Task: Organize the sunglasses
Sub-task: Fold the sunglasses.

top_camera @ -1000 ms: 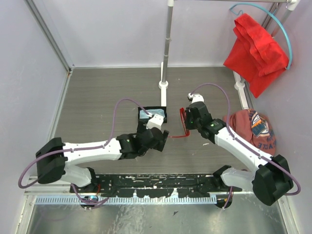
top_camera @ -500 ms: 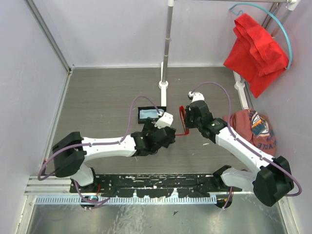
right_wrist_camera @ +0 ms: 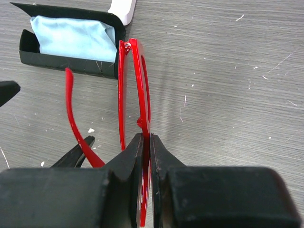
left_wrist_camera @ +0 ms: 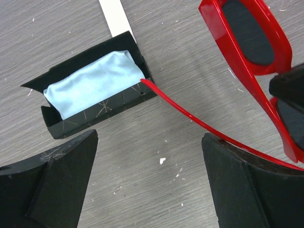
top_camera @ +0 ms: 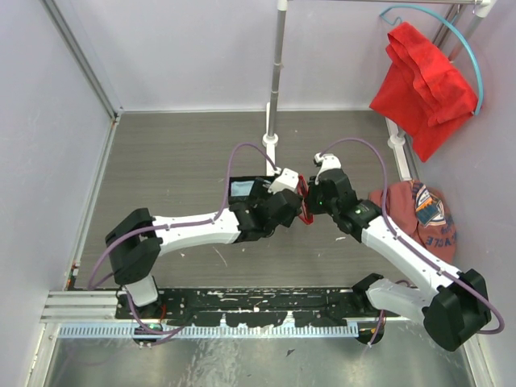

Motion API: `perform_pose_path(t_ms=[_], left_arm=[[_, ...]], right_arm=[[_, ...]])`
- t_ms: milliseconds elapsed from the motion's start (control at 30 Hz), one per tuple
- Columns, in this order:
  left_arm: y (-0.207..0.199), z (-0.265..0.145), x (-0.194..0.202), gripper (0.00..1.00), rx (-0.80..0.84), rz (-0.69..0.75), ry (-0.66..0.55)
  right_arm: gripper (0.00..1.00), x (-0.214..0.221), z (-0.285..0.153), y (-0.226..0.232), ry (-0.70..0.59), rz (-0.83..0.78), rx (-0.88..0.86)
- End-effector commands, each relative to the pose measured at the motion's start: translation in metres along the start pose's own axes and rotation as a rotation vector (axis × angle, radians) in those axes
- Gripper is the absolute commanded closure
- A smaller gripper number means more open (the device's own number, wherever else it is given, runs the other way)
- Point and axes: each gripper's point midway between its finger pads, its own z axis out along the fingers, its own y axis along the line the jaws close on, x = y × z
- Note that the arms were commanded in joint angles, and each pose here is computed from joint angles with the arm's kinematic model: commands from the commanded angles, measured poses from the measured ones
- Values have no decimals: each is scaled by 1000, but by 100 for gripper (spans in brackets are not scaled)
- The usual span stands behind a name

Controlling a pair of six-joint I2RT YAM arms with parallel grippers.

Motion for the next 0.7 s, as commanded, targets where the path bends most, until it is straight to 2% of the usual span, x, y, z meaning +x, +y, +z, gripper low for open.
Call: perform_pose_path(t_ms=[0,367,667], left_arm=[[-11,12,-20,2,36,-46,-35],[-35,27,-28,2,96,-63,-32],[-34,28,-31,2,147,-112,-40]], right_arm=[[99,-10,-5,9,-43,3,-46],[99,-10,-4,13,-44,13,-71],[99,-7,0,12,-36,16,-63]])
